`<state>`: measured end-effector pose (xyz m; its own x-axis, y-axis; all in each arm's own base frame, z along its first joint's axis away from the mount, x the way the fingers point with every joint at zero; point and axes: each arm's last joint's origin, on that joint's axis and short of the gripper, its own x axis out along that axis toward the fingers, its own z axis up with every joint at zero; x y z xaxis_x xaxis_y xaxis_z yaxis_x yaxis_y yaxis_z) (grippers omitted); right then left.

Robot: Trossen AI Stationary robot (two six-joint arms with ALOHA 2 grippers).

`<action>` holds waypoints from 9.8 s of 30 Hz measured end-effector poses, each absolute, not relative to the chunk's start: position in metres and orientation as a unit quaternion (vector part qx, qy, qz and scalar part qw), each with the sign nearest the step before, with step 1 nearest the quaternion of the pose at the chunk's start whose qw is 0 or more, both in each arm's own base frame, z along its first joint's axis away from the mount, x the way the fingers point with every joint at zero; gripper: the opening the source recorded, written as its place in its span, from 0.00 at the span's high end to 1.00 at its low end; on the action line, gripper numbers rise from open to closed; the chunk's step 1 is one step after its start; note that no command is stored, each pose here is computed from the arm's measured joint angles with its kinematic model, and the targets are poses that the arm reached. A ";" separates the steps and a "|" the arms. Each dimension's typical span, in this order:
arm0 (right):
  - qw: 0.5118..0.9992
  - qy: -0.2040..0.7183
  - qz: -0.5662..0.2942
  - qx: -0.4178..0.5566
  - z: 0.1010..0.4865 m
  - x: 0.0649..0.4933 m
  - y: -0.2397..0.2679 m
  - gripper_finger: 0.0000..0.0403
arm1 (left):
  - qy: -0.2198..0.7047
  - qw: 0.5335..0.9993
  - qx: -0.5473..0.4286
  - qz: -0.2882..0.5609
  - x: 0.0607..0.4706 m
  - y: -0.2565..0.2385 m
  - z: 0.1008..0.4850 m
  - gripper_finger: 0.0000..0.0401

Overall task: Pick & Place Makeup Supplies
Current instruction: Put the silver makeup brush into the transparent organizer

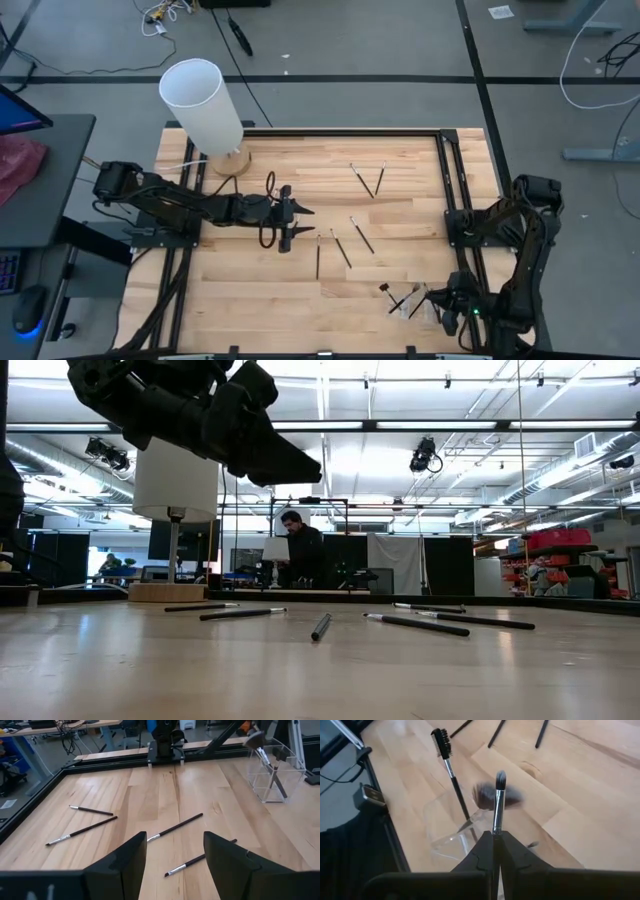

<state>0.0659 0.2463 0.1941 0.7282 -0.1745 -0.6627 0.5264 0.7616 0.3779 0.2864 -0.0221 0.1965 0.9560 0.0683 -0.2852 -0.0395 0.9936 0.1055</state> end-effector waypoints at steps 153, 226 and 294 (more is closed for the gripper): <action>0.943 0.199 -0.261 0.053 0.067 0.260 0.069 0.98 | 0.204 0.974 0.084 0.042 0.278 -0.010 0.178 0.50; 0.990 -0.129 0.036 -0.052 0.188 0.353 0.098 0.98 | -0.129 0.974 0.105 -0.155 0.253 -0.057 0.209 0.74; 0.969 0.185 -0.163 -0.023 0.178 0.332 0.070 0.48 | -0.004 0.997 0.069 -0.017 0.259 -0.034 0.189 1.00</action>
<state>0.3321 0.0700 0.1781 0.8783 -0.3245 -0.3511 0.3074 0.9457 -0.1051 0.2594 -0.0338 0.1891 0.9994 -0.0343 0.0064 0.0331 0.9900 0.1372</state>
